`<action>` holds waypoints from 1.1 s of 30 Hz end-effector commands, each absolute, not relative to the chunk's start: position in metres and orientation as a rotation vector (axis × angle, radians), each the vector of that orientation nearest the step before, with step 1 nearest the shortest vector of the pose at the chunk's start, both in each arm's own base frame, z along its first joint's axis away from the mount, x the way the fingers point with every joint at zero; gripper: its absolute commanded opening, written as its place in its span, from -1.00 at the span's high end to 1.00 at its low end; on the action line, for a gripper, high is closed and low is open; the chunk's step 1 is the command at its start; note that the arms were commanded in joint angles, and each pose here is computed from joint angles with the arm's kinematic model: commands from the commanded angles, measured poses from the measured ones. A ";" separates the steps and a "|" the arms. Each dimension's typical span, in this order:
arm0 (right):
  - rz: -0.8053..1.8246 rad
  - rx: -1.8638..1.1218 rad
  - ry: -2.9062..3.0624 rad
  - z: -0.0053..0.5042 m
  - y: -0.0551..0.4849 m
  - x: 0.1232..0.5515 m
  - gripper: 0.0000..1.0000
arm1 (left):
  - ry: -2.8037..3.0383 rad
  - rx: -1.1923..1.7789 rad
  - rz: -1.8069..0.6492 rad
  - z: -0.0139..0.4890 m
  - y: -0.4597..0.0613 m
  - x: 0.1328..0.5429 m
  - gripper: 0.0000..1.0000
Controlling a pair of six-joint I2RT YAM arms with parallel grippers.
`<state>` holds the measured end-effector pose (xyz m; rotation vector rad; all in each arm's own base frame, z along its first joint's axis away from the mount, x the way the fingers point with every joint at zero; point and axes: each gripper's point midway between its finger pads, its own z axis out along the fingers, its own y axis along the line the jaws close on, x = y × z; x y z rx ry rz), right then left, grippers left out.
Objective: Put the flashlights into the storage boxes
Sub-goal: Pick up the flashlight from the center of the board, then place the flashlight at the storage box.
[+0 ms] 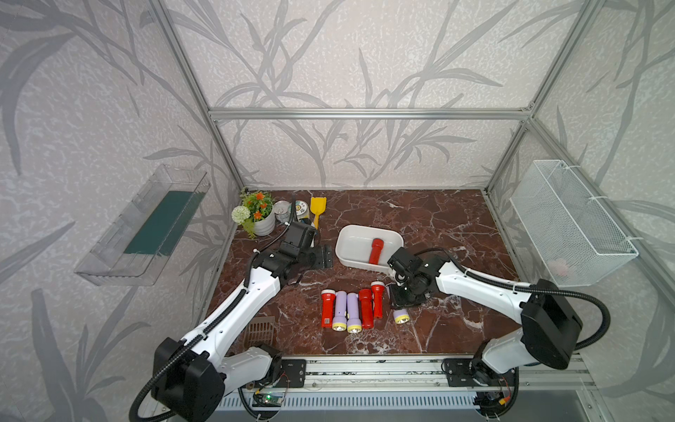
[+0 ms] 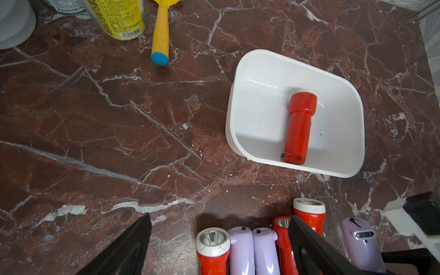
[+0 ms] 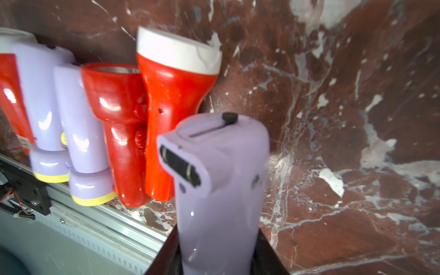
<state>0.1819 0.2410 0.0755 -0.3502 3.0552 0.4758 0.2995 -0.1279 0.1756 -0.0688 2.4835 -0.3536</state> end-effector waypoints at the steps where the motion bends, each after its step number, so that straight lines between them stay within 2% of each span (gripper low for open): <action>1: 0.467 -0.389 3.016 0.098 0.242 0.186 0.26 | 2.441 -0.058 -0.345 0.190 -0.128 0.307 -0.85; 16: 0.590 -0.413 2.871 0.151 0.280 0.264 0.26 | 2.398 0.195 -0.683 0.209 -0.182 0.301 -0.85; 33: 0.665 -0.420 2.859 0.134 0.323 0.367 0.26 | 2.394 0.245 -0.635 0.208 -0.184 0.317 -0.85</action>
